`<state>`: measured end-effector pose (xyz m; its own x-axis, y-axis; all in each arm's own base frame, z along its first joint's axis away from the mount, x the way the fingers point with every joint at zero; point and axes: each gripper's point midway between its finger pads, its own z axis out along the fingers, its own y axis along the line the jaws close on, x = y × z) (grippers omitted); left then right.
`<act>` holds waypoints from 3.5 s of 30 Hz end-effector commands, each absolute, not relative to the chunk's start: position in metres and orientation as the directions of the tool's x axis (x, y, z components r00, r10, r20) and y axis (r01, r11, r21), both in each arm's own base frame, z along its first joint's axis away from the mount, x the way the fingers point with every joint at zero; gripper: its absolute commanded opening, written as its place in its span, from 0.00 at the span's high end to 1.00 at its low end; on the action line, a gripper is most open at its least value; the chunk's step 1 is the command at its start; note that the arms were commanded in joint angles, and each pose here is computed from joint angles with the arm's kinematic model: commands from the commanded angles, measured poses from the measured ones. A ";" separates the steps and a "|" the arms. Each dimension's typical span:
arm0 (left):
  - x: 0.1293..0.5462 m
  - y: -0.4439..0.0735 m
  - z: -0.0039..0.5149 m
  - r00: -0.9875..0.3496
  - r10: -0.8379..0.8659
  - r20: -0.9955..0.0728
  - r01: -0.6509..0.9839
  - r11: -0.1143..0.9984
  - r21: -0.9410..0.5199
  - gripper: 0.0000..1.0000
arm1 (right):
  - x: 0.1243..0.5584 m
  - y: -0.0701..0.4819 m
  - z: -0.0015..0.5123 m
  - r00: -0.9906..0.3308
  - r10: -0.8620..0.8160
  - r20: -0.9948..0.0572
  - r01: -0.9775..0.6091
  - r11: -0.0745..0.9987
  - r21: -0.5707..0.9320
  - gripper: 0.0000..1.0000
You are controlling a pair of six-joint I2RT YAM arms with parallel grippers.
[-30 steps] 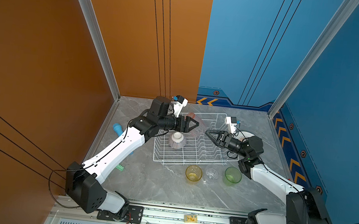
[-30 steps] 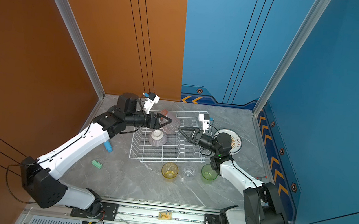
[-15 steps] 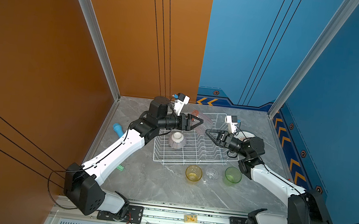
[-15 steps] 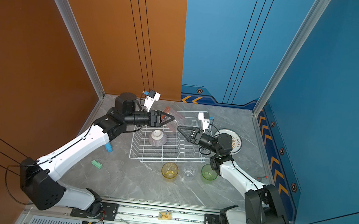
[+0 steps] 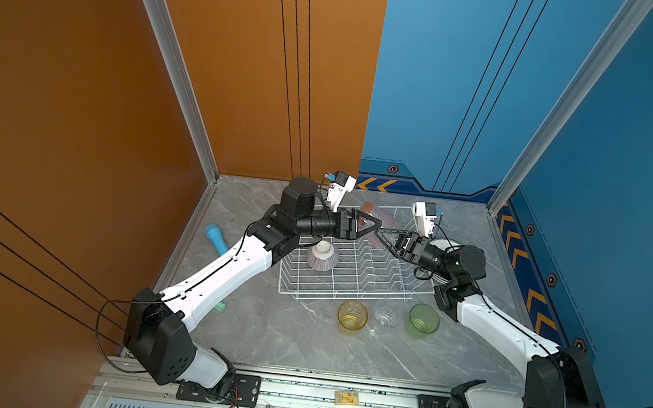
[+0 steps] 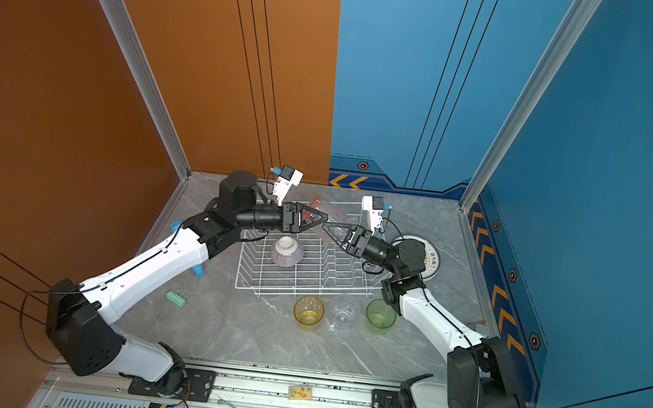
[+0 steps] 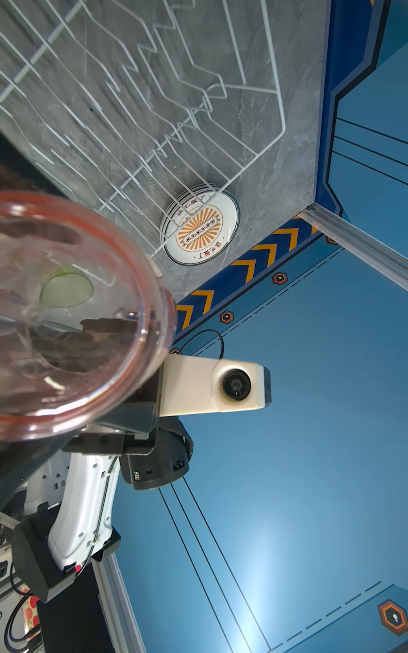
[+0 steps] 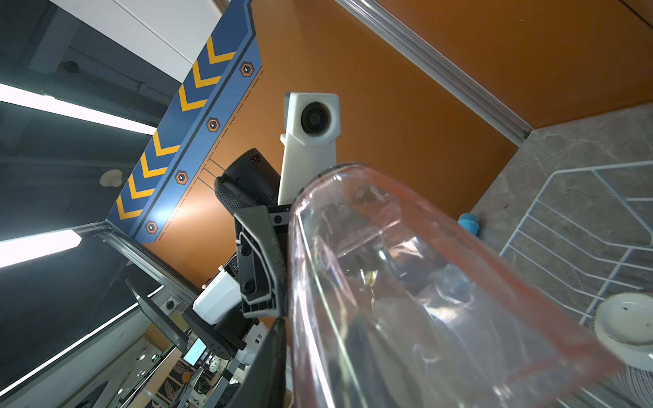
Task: Unload the mixed dishes from the dish rack
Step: 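Grasp the pink glass with the right gripper while the left gripper releases, then lower the pink glass with the right gripper toward the table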
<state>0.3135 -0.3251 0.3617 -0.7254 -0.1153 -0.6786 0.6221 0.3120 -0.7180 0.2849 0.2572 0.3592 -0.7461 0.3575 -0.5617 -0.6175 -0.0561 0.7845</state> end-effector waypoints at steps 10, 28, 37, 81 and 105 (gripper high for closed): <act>0.304 -0.331 0.381 -0.696 -0.124 -0.708 0.672 0.235 -0.702 0.44 | 0.280 0.254 0.384 -0.690 0.382 -0.615 -0.687 -0.076 0.723 1.00; 0.302 -0.317 0.392 -0.651 -0.175 -0.738 0.685 0.284 -0.671 0.21 | 0.263 0.255 0.389 -0.648 0.335 -0.684 -0.728 -0.005 0.686 1.00; 0.293 -0.309 0.411 -0.609 -0.213 -0.764 0.716 0.267 -0.645 0.15 | 0.250 0.268 0.383 -0.648 0.260 -0.716 -0.738 0.018 0.675 1.00; 0.304 -0.136 0.308 -0.559 -0.101 -0.823 0.159 0.961 -0.226 0.19 | 0.129 0.381 0.130 -0.216 -0.965 -0.151 -0.975 0.221 -0.023 1.00; 0.306 -0.133 0.296 -0.579 -0.108 -0.808 0.156 0.958 -0.240 0.19 | 0.148 0.387 0.077 -0.224 -0.975 0.006 -0.974 0.223 -0.029 1.00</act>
